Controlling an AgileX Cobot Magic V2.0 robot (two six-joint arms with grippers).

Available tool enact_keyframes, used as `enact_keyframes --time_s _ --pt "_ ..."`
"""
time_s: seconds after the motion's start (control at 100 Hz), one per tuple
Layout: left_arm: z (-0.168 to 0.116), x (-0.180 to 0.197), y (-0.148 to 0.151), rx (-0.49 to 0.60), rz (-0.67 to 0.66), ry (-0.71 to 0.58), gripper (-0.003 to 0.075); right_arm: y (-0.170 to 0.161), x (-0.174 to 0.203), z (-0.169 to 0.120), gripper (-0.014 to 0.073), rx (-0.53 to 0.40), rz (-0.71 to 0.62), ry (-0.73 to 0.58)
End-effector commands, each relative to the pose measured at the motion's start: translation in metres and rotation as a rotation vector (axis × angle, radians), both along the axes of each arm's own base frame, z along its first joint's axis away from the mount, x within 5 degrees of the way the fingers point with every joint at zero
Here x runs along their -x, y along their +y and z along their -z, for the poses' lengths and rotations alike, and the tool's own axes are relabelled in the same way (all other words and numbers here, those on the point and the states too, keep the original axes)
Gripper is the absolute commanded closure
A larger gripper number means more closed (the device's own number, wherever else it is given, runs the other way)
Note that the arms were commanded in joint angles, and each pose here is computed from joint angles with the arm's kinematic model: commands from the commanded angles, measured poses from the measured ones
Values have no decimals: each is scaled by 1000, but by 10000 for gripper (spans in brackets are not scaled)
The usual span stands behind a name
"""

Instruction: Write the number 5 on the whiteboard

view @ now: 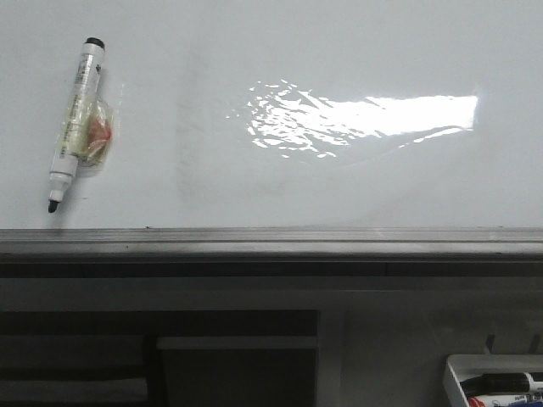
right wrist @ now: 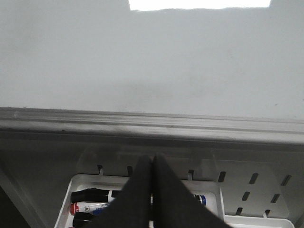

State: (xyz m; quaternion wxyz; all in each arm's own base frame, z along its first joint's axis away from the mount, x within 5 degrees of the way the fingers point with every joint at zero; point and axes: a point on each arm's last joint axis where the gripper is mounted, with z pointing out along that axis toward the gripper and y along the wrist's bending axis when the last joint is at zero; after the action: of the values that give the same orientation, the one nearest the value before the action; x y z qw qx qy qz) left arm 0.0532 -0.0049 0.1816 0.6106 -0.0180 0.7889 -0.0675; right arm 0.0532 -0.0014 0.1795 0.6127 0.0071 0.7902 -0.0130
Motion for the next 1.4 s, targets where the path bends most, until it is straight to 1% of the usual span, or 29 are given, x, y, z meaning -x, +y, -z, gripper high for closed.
enact_keyframes --time_s 0.0,0.14,0.32,0.36,0.49,0.64,1.06,1.11,1.18,1.31,1.39 --pt "-2 0 1 -12 -3 -78 741 0 0 6 656 6 2 -11" --pt "-2 0 1 -17 -3 -85 741 0 0 6 656 6 2 -11" --pt "-5 -1 3 -110 -8 -123 741 0 0 6 656 6 2 -11" --pt "-5 -1 3 -117 -8 -125 741 0 0 6 656 6 2 -11" --pt "-6 -1 3 -114 -8 -129 741 0 0 6 656 6 2 -11" --pt "-6 -1 2 -69 -6 -133 741 0 0 6 656 6 2 -11" --pt "-6 -1 2 -92 -7 -135 741 0 0 6 656 6 2 -16" --pt "-7 -1 2 -91 -7 -140 741 0 -1 4 656 7 2 -41" --pt "-10 -1 2 -89 -6 -176 741 0 -2 -3 656 10 4 -113" --pt "-18 -1 1 -74 -4 -260 741 -1 -2 -22 656 18 8 -329" --pt "-20 -1 1 -71 -3 -288 741 -1 -1 -31 656 21 10 -425"
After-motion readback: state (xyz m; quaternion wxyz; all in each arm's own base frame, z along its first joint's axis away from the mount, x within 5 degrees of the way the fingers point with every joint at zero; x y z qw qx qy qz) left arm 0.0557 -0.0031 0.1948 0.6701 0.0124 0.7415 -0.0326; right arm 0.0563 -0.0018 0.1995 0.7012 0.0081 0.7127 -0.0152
